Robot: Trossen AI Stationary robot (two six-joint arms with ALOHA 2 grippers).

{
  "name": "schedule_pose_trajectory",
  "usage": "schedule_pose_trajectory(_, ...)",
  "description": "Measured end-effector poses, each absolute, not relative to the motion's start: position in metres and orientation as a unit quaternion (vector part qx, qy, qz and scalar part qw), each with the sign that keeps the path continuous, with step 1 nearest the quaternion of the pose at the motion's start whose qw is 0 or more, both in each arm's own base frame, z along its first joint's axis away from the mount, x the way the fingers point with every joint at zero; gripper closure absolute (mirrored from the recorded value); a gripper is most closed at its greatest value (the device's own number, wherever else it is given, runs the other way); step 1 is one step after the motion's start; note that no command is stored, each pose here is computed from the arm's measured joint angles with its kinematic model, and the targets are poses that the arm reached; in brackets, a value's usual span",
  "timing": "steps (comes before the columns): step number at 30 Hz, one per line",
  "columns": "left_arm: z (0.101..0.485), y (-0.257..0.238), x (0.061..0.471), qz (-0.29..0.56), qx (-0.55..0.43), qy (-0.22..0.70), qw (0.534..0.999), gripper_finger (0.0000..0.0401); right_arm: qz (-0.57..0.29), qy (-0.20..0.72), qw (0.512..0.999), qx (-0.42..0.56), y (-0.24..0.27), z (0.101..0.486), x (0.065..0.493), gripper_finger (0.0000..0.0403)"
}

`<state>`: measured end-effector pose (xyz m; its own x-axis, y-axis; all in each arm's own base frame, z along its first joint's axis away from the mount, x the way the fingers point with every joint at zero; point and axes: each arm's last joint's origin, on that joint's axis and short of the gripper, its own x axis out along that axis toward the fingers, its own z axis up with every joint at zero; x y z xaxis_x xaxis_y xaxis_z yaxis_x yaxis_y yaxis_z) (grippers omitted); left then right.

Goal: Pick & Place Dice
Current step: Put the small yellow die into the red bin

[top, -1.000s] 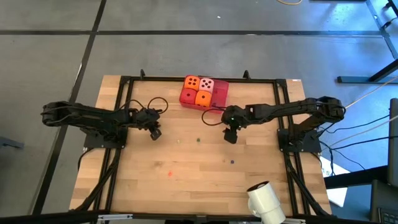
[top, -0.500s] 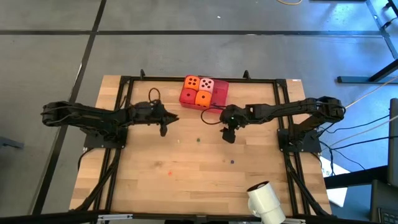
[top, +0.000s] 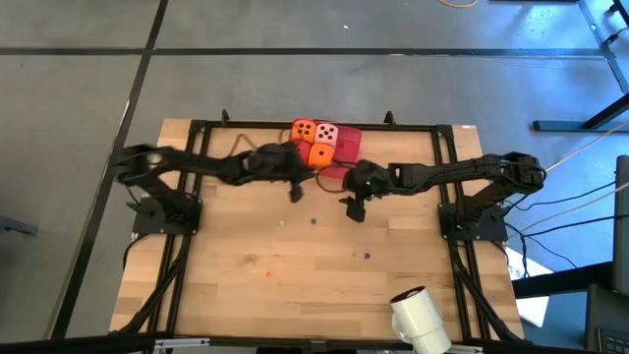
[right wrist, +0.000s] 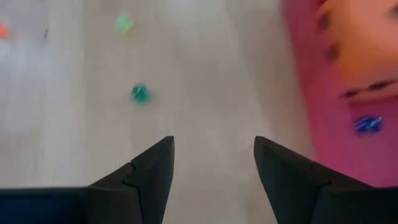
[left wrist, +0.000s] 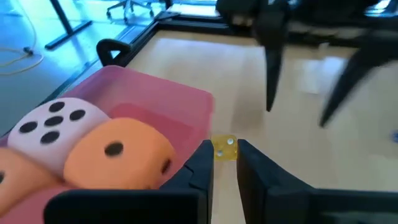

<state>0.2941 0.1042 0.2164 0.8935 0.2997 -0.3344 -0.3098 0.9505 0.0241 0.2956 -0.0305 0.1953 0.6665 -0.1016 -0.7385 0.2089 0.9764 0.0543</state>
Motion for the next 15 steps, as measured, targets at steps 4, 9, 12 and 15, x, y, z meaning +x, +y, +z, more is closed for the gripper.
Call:
schedule_pose_trajectory(4,0.204,0.131,0.332,0.167,0.001,0.191,0.967,0.0352,-0.212,0.344,0.914,0.039,-0.047,0.203,0.299,0.0182)
schedule_pose_trajectory(9,0.192,0.152,0.372,0.163,0.043,0.204,0.964,0.0346,-0.403,0.277,0.871,0.033,-0.073,0.210,0.295,0.0182)
schedule_pose_trajectory(12,0.187,0.160,0.392,0.156,0.055,0.201,0.965,0.0345,-0.411,0.265,0.869,0.074,-0.082,0.210,0.293,0.0182)
schedule_pose_trajectory(15,0.183,0.166,0.398,0.132,0.063,0.212,0.966,0.0345,-0.388,0.294,0.868,0.101,-0.088,0.205,0.289,0.0182)
